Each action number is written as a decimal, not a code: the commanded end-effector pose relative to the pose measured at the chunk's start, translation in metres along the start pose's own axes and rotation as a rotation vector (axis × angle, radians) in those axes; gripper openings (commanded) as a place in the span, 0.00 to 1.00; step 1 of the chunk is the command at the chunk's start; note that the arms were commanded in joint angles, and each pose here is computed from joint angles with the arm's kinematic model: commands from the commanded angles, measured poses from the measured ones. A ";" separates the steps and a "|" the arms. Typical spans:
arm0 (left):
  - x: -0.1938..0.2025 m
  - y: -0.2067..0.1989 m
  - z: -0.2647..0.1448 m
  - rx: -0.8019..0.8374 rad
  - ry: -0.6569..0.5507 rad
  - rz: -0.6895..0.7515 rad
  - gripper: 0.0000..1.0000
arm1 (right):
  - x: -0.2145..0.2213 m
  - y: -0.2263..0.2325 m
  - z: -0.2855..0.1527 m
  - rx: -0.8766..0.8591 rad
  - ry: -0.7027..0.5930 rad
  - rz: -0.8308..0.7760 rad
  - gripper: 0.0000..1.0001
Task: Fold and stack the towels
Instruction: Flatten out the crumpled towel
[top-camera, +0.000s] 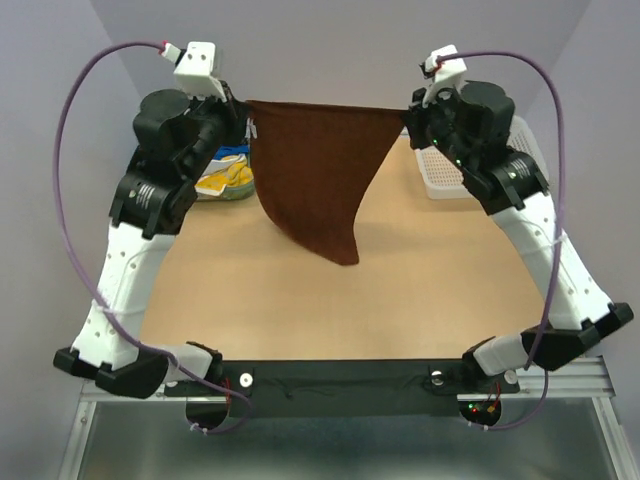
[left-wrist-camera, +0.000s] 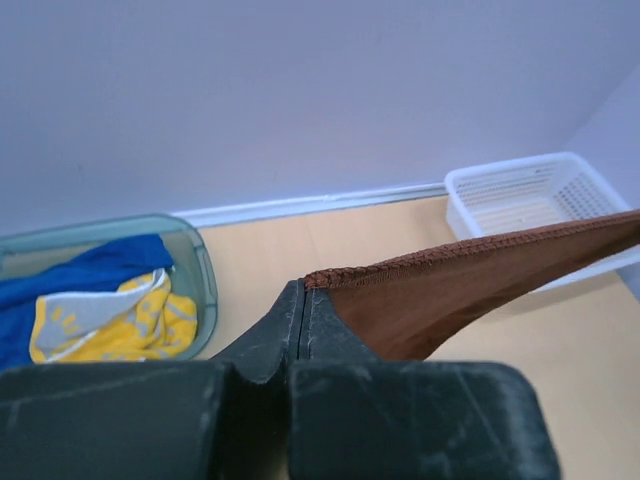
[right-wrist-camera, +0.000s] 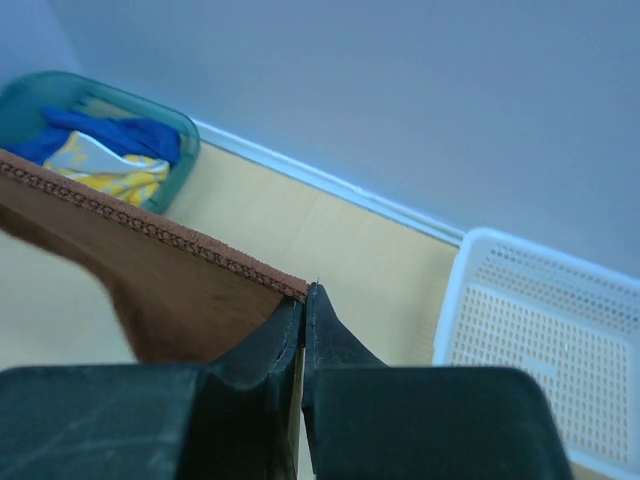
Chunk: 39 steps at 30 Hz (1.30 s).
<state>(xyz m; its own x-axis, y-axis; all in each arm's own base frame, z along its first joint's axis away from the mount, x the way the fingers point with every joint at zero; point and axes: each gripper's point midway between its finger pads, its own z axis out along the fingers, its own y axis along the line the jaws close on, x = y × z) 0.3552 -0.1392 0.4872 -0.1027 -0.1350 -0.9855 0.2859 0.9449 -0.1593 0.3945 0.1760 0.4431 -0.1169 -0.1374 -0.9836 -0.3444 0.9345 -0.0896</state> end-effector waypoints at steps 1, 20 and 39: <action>-0.080 -0.006 -0.075 0.065 -0.256 0.074 0.00 | -0.075 -0.016 -0.072 0.000 -0.248 -0.028 0.01; -0.117 -0.024 -0.175 0.197 -0.451 0.112 0.00 | -0.124 0.007 -0.179 -0.201 -0.484 -0.085 0.01; 0.085 0.111 0.104 -0.376 0.099 0.082 0.00 | 0.004 -0.034 0.087 0.166 -0.071 -0.116 0.01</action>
<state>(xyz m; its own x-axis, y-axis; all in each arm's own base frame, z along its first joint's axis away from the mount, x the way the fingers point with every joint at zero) 0.4623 -0.1168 0.3365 -0.3098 0.0175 -0.9507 0.0822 0.9966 -0.0084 0.4556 0.1949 0.3978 -0.1031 -0.2596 -0.9602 -0.3330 0.9186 -0.2126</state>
